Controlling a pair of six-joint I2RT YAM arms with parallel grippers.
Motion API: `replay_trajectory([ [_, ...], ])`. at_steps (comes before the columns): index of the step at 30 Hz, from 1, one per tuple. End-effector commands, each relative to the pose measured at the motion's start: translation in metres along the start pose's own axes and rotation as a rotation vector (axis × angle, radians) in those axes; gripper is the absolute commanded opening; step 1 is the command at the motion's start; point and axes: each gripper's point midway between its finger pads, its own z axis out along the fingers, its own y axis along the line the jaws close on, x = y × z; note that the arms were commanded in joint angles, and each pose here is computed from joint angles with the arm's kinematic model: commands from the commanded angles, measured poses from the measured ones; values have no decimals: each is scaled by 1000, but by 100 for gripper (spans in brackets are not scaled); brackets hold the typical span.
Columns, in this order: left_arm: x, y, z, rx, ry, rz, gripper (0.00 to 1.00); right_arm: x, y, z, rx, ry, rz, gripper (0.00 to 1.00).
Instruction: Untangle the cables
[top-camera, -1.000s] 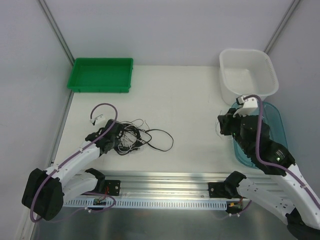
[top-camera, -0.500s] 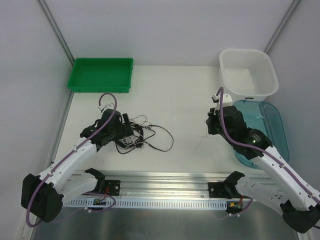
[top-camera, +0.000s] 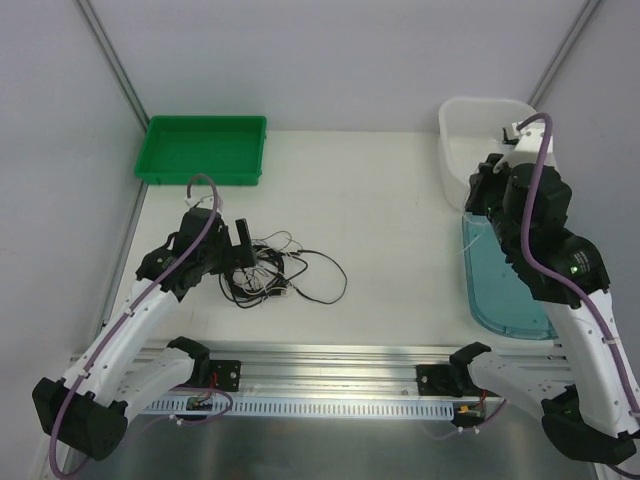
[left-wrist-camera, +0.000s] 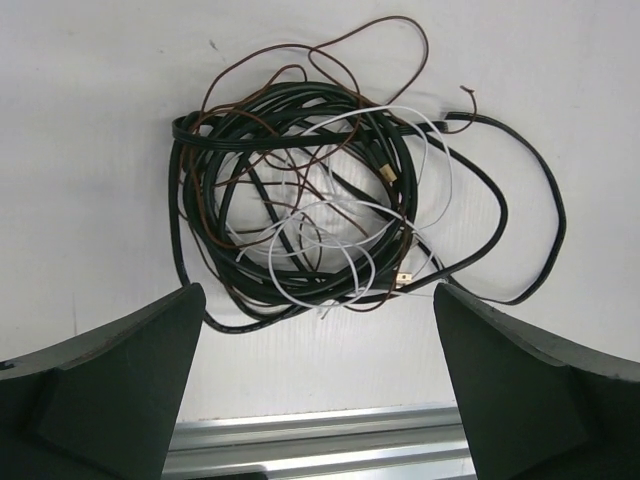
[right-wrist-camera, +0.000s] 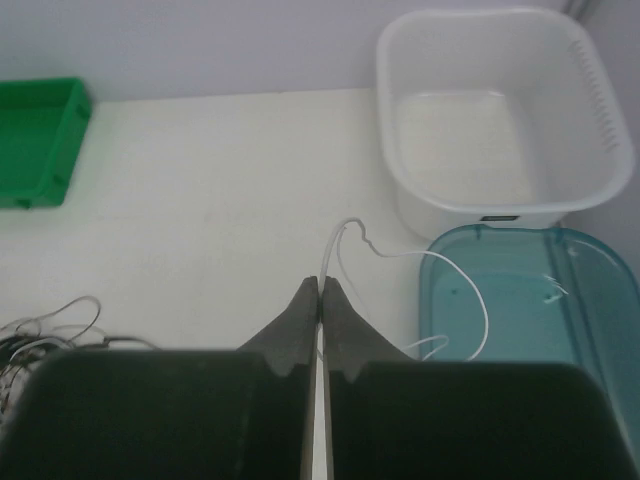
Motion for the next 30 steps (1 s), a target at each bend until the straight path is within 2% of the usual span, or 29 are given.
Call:
replay_trajectory([
  [1,2,14,-7,-35,-5,63,99,-14,-50,-2,228,-16,-16,1],
  [6,7,37,-3,-121,-36,97,99,-10,-100,-5,422,-50,81,1],
  [10,4,49,-7,-175,-79,99,99,19,-136,3,557,-35,198,1],
  [19,5,53,-7,-188,-84,98,99,136,-176,46,696,151,435,3],
  [22,6,53,-7,-187,-78,99,99,161,-183,52,737,208,461,27],
  [23,6,52,-6,-184,-78,100,99,167,-184,52,748,226,463,51],
  [26,7,52,-6,-185,-74,99,99,178,-186,52,767,288,457,86],
  [30,7,52,-6,-184,-74,98,99,163,-161,57,610,265,444,99],
])
